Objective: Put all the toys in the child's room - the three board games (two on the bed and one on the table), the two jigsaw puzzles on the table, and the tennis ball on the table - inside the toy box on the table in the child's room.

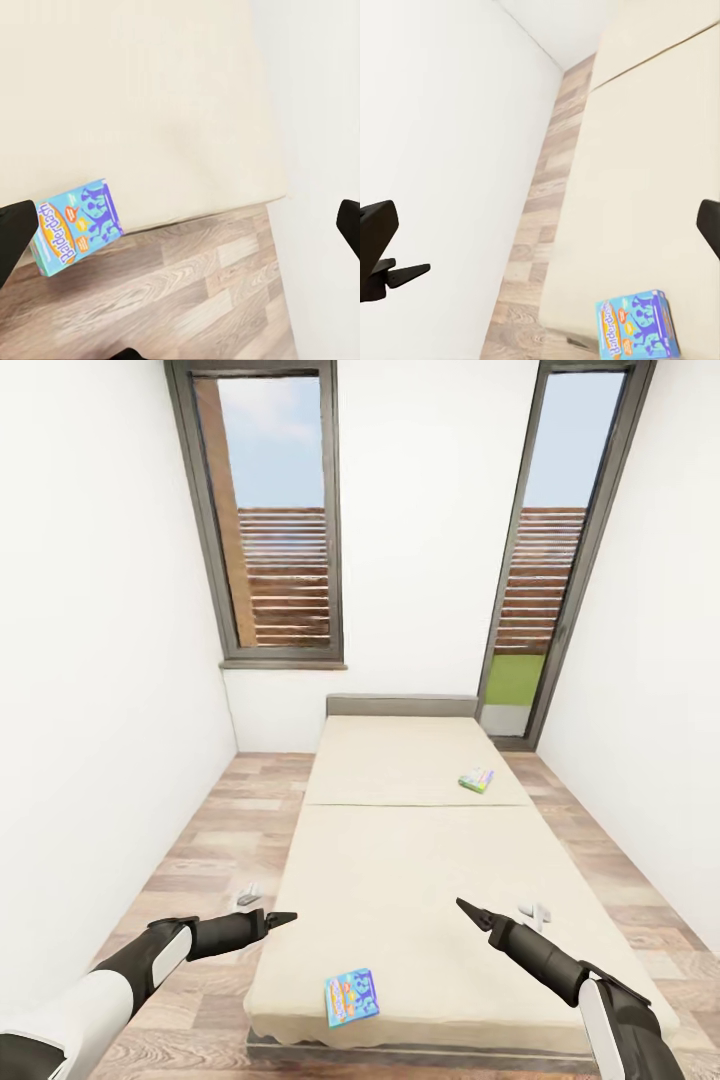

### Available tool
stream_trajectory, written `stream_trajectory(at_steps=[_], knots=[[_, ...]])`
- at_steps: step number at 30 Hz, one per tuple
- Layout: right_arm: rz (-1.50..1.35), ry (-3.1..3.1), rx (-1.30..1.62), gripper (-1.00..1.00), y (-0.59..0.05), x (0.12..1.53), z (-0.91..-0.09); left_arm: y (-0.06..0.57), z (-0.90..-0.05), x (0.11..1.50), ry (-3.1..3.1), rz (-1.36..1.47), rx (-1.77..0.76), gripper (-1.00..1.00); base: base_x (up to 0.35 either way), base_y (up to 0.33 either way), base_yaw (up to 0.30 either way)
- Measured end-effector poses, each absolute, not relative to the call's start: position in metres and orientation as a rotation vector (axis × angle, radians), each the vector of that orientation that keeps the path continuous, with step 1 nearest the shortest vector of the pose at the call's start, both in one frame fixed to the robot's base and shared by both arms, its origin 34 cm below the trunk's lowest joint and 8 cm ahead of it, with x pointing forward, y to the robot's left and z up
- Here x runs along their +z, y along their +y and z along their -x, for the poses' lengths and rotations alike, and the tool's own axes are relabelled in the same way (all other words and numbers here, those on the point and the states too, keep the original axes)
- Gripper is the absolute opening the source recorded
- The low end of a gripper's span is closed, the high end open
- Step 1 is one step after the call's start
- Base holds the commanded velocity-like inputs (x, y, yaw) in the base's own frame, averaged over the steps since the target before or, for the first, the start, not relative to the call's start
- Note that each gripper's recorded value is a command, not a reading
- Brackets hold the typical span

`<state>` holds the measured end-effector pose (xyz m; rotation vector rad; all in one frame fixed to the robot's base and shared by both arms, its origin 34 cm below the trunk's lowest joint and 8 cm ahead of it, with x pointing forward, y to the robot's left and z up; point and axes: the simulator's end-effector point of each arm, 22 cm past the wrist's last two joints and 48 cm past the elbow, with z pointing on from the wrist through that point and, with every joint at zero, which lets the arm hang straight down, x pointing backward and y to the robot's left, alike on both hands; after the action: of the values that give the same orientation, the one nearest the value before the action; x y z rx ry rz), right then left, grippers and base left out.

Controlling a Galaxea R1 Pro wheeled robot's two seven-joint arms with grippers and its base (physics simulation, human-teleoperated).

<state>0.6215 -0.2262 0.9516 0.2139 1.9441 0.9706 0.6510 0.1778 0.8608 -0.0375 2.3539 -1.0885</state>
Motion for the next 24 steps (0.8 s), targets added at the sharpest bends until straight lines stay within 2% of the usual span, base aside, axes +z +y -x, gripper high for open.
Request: stream_trajectory(at_steps=[7, 24], knots=[[-0.213, 1.942, 0.971, 1.0, -0.2262, 0.9529, -0.6216, 0.1779, -0.6513, 0.8621, 2.352, 0.035, -1.087, 1.0, -0.008, 0.166, -0.073], [-0.211, 1.937, 0.972, 1.0, -0.2257, 0.9554, -0.6218, 0.1787, -0.6518, 0.8646, 2.348, 0.033, -1.084, 1.0, -0.015, 0.072, -0.055]])
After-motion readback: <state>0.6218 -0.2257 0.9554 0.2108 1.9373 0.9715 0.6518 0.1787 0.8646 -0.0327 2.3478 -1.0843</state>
